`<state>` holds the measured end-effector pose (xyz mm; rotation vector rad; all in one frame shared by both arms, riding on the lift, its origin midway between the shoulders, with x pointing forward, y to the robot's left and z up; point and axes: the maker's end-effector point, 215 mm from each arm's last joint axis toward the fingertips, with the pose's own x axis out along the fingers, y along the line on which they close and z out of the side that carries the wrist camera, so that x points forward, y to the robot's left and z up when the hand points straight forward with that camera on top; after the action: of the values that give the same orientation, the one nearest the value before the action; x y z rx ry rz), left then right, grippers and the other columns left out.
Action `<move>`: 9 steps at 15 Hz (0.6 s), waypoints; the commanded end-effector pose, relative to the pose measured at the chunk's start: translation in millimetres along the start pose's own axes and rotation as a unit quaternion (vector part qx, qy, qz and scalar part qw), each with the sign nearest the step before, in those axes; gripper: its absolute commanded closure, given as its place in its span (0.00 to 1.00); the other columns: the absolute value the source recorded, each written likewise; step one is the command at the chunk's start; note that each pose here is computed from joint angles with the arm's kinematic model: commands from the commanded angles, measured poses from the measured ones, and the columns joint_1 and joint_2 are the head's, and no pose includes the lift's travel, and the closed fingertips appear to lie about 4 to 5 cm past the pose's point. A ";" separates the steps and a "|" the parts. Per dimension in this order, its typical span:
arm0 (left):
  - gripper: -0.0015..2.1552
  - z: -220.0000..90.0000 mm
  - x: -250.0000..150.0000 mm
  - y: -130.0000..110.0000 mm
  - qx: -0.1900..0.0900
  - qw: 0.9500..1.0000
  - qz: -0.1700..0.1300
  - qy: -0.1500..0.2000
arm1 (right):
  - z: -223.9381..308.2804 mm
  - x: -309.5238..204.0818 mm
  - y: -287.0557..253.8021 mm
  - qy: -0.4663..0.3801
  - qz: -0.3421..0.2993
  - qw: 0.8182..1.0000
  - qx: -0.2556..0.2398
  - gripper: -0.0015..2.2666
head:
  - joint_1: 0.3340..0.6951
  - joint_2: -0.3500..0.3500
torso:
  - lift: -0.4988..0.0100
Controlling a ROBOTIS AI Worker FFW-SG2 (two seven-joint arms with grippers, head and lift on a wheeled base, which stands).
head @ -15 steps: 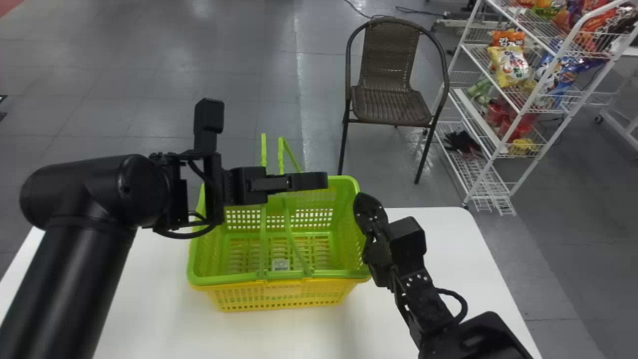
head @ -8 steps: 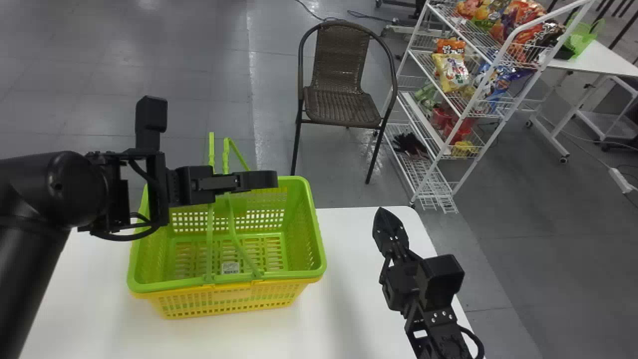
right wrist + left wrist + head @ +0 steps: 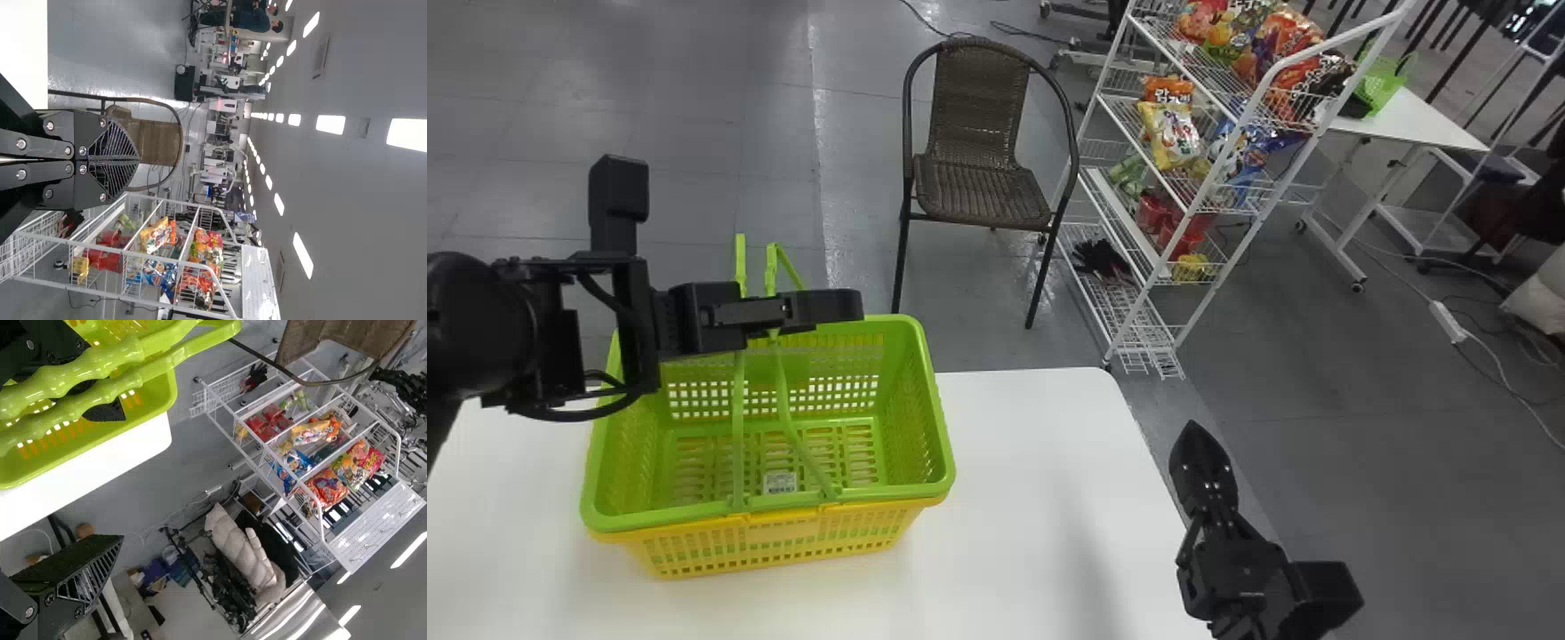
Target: Grasp handle with right gripper to insert into left gripper then lift and swing left to center
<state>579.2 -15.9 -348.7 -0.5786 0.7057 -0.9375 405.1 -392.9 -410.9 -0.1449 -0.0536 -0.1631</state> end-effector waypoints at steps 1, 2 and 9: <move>0.10 2.5 1.2 -10.1 -0.011 1.000 -0.015 0.001 | -5.4 -7.2 -4.7 -0.004 -0.004 1.000 -0.001 0.99 | 1.00 0.00 | 0.98; 0.09 2.2 0.9 -13.5 -0.017 1.000 -0.020 0.003 | -6.0 -8.7 -7.0 -0.007 -0.006 1.000 -0.002 0.96 | 1.00 0.00 | 0.98; 0.09 -2.4 0.5 -23.2 -0.033 0.999 -0.030 0.021 | -12.7 -15.4 3.4 -0.007 0.014 1.000 0.005 0.00 | 1.00 0.00 | 0.98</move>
<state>566.9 -24.9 -338.2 -0.6360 0.7580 -0.9783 391.9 -391.1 -420.3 -0.1377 -0.0751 -0.1378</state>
